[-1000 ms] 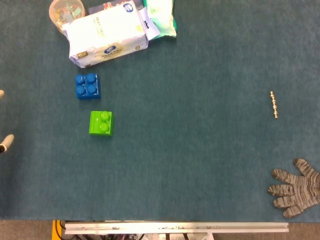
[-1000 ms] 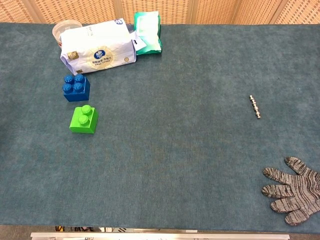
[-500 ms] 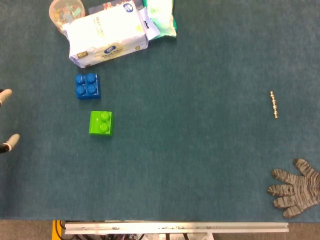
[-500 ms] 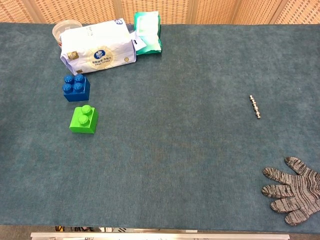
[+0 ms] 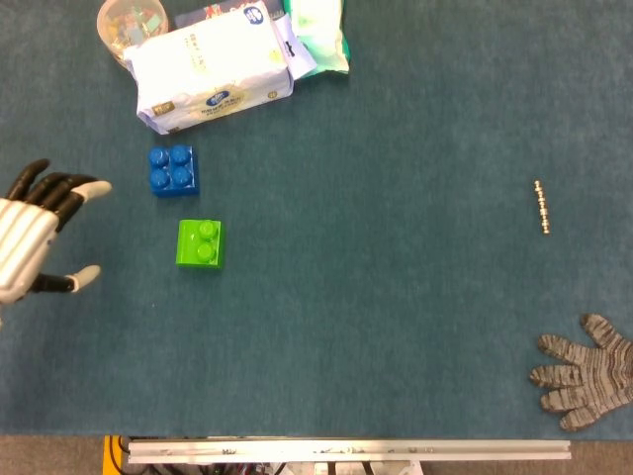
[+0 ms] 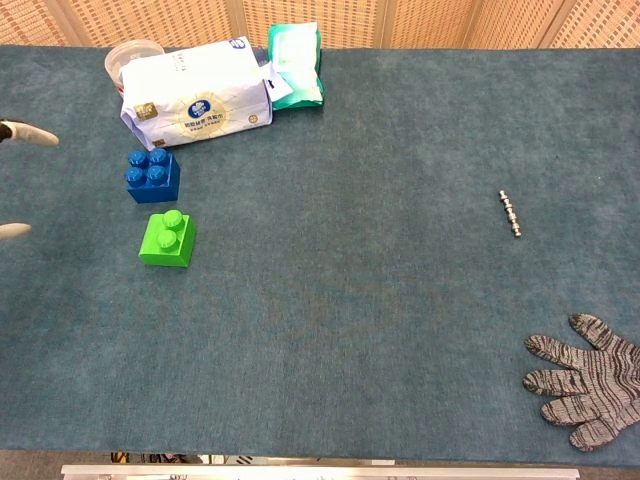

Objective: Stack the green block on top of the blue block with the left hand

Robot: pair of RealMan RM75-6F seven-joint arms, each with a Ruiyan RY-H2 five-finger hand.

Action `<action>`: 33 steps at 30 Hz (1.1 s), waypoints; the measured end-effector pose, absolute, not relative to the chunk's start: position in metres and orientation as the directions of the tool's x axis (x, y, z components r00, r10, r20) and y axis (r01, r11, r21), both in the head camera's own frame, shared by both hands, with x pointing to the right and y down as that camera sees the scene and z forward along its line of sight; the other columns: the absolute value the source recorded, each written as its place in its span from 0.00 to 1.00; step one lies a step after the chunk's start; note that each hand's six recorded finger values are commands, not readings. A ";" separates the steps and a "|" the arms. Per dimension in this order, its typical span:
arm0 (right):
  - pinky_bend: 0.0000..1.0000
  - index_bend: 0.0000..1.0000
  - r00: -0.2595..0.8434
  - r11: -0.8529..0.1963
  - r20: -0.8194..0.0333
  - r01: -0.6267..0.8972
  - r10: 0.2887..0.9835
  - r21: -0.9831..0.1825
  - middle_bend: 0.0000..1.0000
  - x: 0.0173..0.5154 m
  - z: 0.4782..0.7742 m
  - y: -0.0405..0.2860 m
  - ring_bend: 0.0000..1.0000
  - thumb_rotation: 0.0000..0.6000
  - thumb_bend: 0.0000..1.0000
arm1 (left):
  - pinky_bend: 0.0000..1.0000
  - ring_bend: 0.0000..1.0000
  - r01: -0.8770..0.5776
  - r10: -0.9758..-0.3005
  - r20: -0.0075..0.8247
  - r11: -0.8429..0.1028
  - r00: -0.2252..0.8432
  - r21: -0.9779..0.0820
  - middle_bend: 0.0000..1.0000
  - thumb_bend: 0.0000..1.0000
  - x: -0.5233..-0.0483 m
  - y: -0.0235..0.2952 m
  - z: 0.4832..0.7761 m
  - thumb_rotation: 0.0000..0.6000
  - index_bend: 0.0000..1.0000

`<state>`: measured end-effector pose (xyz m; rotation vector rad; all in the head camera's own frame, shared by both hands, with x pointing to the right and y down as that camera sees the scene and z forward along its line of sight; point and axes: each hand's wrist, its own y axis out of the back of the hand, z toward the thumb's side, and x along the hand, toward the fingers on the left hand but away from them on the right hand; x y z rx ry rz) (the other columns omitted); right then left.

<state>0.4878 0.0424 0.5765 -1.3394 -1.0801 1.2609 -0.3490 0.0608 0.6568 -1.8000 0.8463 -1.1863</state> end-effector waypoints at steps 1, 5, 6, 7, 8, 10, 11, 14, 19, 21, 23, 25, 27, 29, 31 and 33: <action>0.22 0.31 0.071 -0.141 -0.142 -0.013 0.987 -0.990 0.35 0.488 0.577 0.042 0.22 1.00 0.23 | 0.06 0.17 -0.101 -0.847 0.407 -0.463 0.341 -0.880 0.19 0.17 -0.347 0.058 0.659 1.00 0.19; 0.22 0.31 0.069 -0.144 -0.145 -0.012 0.987 -0.989 0.35 0.488 0.577 0.043 0.22 1.00 0.23 | 0.07 0.17 -0.117 -0.828 0.438 -0.503 0.351 -0.856 0.19 0.16 -0.338 0.041 0.668 1.00 0.20; 0.22 0.31 0.068 -0.145 -0.146 -0.012 0.987 -0.989 0.35 0.489 0.578 0.043 0.22 1.00 0.23 | 0.07 0.17 -0.124 -0.825 0.444 -0.510 0.350 -0.851 0.19 0.15 -0.336 0.037 0.671 1.00 0.20; 0.22 0.31 0.066 -0.146 -0.146 -0.012 0.987 -0.989 0.35 0.489 0.578 0.044 0.22 1.00 0.23 | 0.07 0.17 -0.131 -0.822 0.449 -0.518 0.349 -0.846 0.19 0.14 -0.334 0.033 0.673 1.00 0.21; 0.22 0.31 0.065 -0.146 -0.147 -0.012 0.987 -0.989 0.35 0.489 0.578 0.044 0.22 1.00 0.23 | 0.07 0.17 -0.145 -0.820 0.458 -0.528 0.344 -0.837 0.19 0.14 -0.332 0.026 0.676 1.00 0.21; 0.22 0.31 0.062 -0.147 -0.147 -0.011 0.987 -0.989 0.35 0.490 0.578 0.044 0.22 1.00 0.23 | 0.07 0.17 -0.157 -0.817 0.467 -0.538 0.339 -0.828 0.20 0.13 -0.330 0.020 0.679 1.00 0.21; 0.22 0.31 0.061 -0.146 -0.147 -0.011 0.987 -0.989 0.35 0.491 0.578 0.045 0.22 1.00 0.23 | 0.07 0.17 -0.168 -0.814 0.475 -0.547 0.333 -0.820 0.20 0.13 -0.328 0.014 0.683 1.00 0.21; 0.22 0.31 0.057 -0.145 -0.146 -0.011 0.988 -0.989 0.35 0.492 0.577 0.046 0.22 1.00 0.23 | 0.08 0.17 -0.181 -0.810 0.487 -0.559 0.325 -0.809 0.22 0.13 -0.324 0.005 0.689 0.96 0.21; 0.22 0.31 0.048 -0.148 -0.148 -0.011 0.988 -0.989 0.35 0.495 0.578 0.048 0.22 1.00 0.23 | 0.08 0.17 -0.181 -0.796 0.524 -0.588 0.304 -0.789 0.23 0.13 -0.322 -0.006 0.701 0.88 0.21; 0.22 0.31 0.046 -0.149 -0.149 -0.010 0.988 -0.989 0.35 0.496 0.578 0.048 0.22 1.00 0.23 | 0.08 0.17 -0.176 -0.788 0.544 -0.602 0.289 -0.779 0.23 0.13 -0.323 -0.011 0.707 0.88 0.21; 0.22 0.31 0.043 -0.150 -0.150 -0.010 0.988 -0.989 0.35 0.497 0.578 0.048 0.22 1.00 0.23 | 0.08 0.17 -0.168 -0.781 0.562 -0.614 0.272 -0.772 0.23 0.13 -0.325 -0.017 0.714 0.88 0.21; 0.22 0.31 0.041 -0.149 -0.149 -0.009 0.988 -0.989 0.35 0.497 0.578 0.049 0.22 1.00 0.23 | 0.08 0.17 -0.164 -0.779 0.571 -0.618 0.260 -0.769 0.23 0.13 -0.326 -0.022 0.719 0.88 0.21; 0.22 0.31 0.038 -0.149 -0.149 -0.009 0.988 -0.989 0.35 0.498 0.578 0.049 0.22 1.00 0.23 | 0.08 0.17 -0.166 -0.777 0.579 -0.623 0.247 -0.764 0.23 0.13 -0.326 -0.027 0.723 0.88 0.21; 0.22 0.31 0.034 -0.149 -0.149 -0.009 0.988 -0.989 0.35 0.499 0.578 0.050 0.22 1.00 0.23 | 0.08 0.17 -0.170 -0.777 0.583 -0.624 0.239 -0.762 0.23 0.13 -0.326 -0.031 0.727 0.88 0.21; 0.22 0.31 0.031 -0.150 -0.150 -0.009 0.988 -0.989 0.35 0.500 0.578 0.050 0.22 1.00 0.23 | 0.08 0.17 -0.173 -0.776 0.586 -0.626 0.233 -0.760 0.23 0.13 -0.326 -0.033 0.729 0.88 0.21; 0.22 0.31 0.028 -0.150 -0.150 -0.010 0.988 -0.989 0.35 0.501 0.578 0.050 0.22 1.00 0.23 | 0.08 0.17 -0.171 -0.772 0.593 -0.631 0.230 -0.756 0.24 0.13 -0.325 -0.035 0.732 0.87 0.22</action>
